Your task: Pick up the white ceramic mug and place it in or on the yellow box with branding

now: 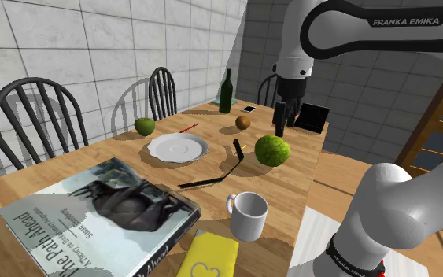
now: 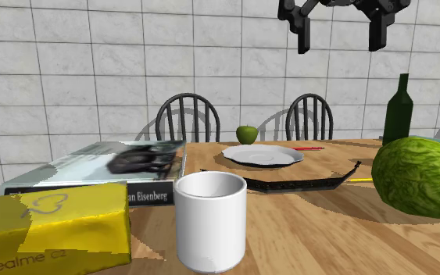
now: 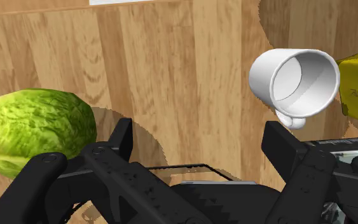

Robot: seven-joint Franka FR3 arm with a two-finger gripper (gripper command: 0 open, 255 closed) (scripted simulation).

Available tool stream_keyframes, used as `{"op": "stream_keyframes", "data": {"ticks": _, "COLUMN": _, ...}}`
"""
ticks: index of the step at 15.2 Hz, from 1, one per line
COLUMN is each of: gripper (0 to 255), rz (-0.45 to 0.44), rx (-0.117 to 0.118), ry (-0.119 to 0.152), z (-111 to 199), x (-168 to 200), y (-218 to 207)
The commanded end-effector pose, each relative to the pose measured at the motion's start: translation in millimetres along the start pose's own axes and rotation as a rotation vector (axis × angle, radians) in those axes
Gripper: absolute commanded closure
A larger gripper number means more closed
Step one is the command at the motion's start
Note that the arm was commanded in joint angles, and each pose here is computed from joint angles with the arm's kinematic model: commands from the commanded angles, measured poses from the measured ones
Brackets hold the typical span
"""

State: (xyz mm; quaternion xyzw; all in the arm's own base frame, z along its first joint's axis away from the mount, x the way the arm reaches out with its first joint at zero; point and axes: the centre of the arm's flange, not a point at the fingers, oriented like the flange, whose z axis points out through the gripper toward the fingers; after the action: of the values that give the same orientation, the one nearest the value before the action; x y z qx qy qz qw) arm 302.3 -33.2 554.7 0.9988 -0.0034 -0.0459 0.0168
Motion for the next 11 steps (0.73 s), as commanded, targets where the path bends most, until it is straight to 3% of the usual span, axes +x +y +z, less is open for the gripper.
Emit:
{"op": "stream_keyframes", "data": {"ticks": 1, "gripper": 0, "rz": 0.000, "rx": 0.000, "ry": 0.000, "z": 0.0, "x": 0.0, "y": 0.0}}
{"op": "stream_keyframes", "data": {"ticks": 11, "gripper": 0, "rz": -0.025, "rx": 0.024, "ry": 0.048, "z": 103.7, "x": -3.5, "y": -78.0}}
